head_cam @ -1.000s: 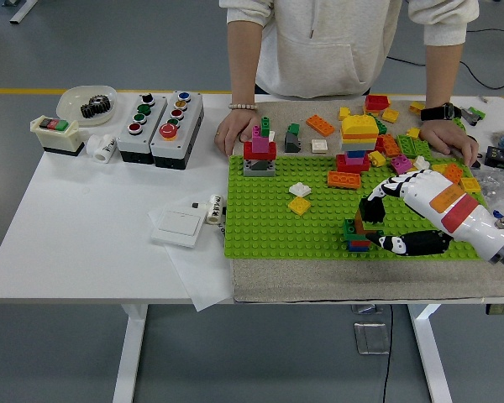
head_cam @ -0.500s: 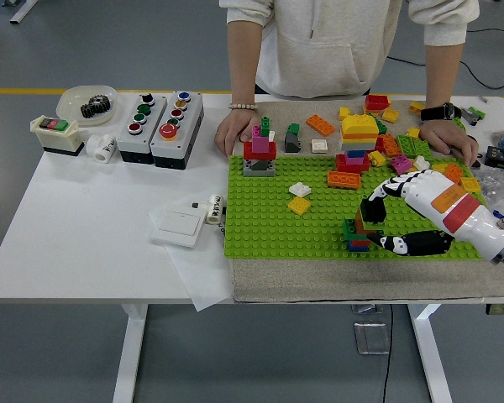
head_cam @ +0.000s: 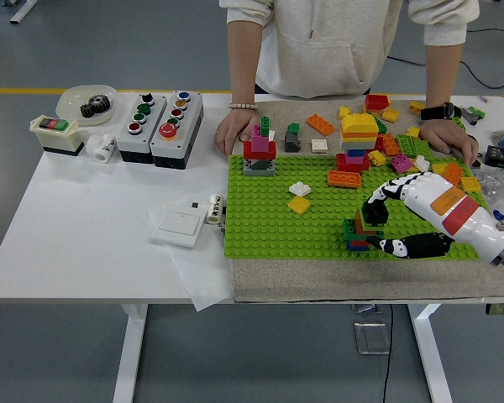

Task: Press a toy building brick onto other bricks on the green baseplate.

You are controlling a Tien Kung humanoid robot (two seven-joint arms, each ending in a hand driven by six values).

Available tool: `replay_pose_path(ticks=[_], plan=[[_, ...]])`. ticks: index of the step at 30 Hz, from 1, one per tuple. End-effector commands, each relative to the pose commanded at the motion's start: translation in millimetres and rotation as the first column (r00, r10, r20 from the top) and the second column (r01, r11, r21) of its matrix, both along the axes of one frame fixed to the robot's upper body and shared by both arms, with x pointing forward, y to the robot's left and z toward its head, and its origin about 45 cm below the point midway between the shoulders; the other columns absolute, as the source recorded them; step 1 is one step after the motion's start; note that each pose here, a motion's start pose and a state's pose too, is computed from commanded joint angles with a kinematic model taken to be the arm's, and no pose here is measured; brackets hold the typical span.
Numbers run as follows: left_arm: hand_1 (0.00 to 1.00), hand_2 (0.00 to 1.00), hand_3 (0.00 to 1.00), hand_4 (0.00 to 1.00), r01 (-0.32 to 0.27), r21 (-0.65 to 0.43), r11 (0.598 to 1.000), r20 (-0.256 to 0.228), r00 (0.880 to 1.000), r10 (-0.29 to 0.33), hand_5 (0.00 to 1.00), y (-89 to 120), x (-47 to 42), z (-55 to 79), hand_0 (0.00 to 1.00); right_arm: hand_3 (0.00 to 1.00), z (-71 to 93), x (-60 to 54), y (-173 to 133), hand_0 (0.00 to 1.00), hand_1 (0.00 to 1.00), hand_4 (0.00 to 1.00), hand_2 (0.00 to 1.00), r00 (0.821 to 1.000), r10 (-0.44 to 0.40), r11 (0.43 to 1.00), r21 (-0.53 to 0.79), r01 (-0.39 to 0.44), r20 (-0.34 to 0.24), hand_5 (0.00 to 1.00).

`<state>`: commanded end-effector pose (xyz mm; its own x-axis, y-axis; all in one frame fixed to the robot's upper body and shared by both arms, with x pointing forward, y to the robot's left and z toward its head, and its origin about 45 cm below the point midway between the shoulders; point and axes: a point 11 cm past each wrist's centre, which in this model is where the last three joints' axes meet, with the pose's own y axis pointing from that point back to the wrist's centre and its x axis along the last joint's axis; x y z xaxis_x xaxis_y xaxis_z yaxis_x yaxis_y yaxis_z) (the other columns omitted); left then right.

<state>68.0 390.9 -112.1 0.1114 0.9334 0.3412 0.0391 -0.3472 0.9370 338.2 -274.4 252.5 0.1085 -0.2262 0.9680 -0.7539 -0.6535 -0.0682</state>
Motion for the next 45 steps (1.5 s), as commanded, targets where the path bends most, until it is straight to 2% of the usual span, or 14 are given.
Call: replay_pose_path(ticks=[35, 45], plan=[[0.571, 0.650, 0.623, 0.657, 0.004, 0.000, 1.000, -0.008, 1.000, -0.004, 0.747, 0.6, -2.5, -0.2, 0.490, 0.562, 2.5, -2.9, -3.3, 0.499, 0.547, 0.789, 0.619, 1.000, -0.009, 1.000, 0.016, 0.009, 0.028, 0.422], [0.570, 0.650, 0.623, 0.656, 0.007, -0.001, 1.000, -0.012, 1.000, -0.007, 0.746, 0.0, -3.4, -0.4, 0.491, 0.563, -1.4, -3.3, -5.7, 0.522, 0.565, 0.785, 0.627, 0.997, -0.017, 1.000, -0.017, 0.018, 0.071, 0.424]])
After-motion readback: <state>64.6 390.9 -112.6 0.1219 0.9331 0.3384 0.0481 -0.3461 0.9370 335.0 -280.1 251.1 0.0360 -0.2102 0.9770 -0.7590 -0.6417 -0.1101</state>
